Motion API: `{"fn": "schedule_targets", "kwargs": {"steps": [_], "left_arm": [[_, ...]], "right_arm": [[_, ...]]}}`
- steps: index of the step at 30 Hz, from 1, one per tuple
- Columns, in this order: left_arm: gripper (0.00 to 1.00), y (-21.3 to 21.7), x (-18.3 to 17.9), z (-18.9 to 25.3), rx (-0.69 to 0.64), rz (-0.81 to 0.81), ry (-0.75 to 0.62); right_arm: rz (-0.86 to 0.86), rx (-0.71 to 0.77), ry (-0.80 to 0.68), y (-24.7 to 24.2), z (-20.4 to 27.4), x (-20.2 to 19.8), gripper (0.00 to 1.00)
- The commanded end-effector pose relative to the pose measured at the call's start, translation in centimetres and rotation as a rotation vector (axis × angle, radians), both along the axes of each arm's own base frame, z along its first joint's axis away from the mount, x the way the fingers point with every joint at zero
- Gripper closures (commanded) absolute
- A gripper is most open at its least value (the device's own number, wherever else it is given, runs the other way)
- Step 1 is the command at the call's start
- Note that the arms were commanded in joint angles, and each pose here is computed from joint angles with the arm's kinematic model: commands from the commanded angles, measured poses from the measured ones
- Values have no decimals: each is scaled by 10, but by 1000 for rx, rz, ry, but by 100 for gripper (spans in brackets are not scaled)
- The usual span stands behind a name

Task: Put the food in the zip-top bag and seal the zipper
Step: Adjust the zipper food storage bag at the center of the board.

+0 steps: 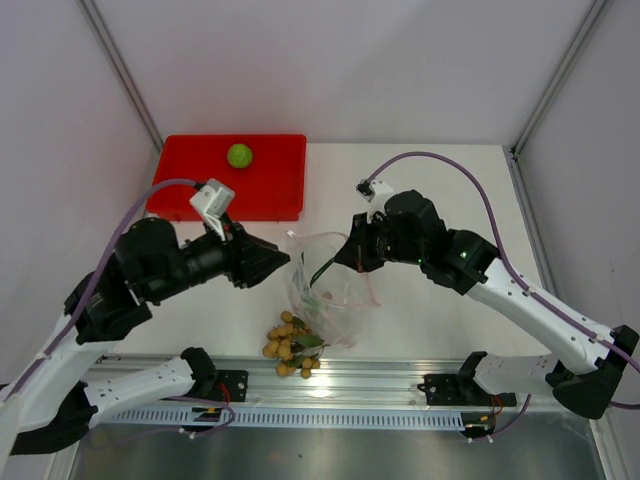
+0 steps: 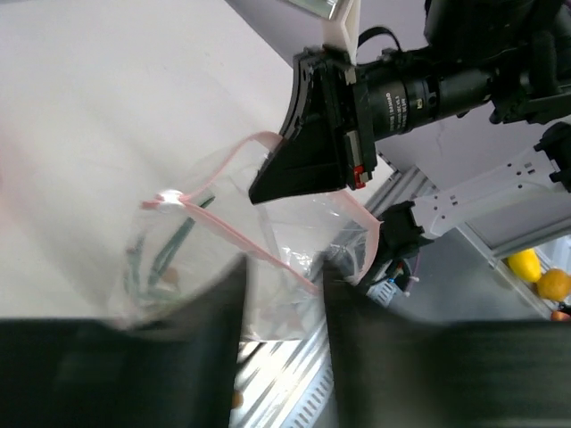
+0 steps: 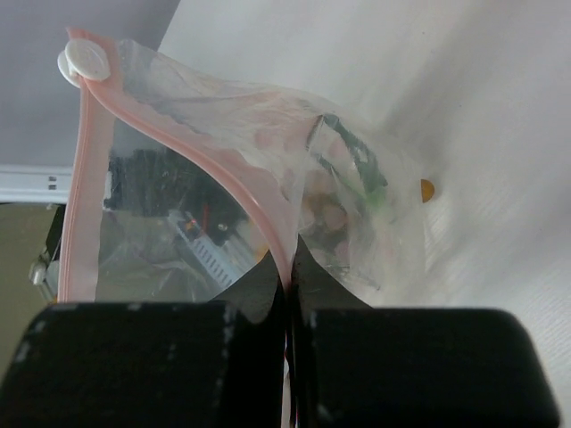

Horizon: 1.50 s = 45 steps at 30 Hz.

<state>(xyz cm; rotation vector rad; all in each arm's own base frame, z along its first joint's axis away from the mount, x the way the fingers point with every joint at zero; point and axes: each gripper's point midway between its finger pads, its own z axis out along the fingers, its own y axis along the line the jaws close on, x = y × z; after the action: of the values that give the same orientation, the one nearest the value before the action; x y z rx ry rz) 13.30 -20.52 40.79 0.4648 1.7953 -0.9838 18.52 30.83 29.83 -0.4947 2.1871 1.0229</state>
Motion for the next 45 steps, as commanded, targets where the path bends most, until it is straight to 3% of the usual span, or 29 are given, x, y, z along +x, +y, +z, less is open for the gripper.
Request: {"fn": "schedule_targets", "kwargs": {"steps": [1, 5, 10, 14, 26, 29, 30, 31, 45], "left_arm": [[51, -25, 1, -33, 24, -56, 122], [30, -46, -4, -46, 2, -126, 205], [24, -55, -3, -52, 20, -148, 236], [25, -64, 1, -69, 75, -149, 279], [49, -81, 15, -99, 153, -152, 322], [73, -81, 20, -102, 179, -134, 316], [94, -81, 22, -103, 185, -127, 315], [99, -80, 23, -102, 189, -119, 310], [99, -26, 40, -44, 233, 58, 99]], "right_arm": [[-89, 19, -87, -5, 22, 12, 100], [-114, 4, -105, -8, 23, 10, 100], [-177, -34, -150, -15, 24, 15, 100], [-189, -48, -172, -15, 28, 13, 100], [-281, -170, -294, -26, 39, 20, 100], [-276, -176, -307, -24, 40, 18, 100], [-276, -181, -308, -25, 38, 18, 100], [-276, -183, -309, -25, 38, 19, 100], [-365, -267, -292, -48, 8, 46, 96]]}}
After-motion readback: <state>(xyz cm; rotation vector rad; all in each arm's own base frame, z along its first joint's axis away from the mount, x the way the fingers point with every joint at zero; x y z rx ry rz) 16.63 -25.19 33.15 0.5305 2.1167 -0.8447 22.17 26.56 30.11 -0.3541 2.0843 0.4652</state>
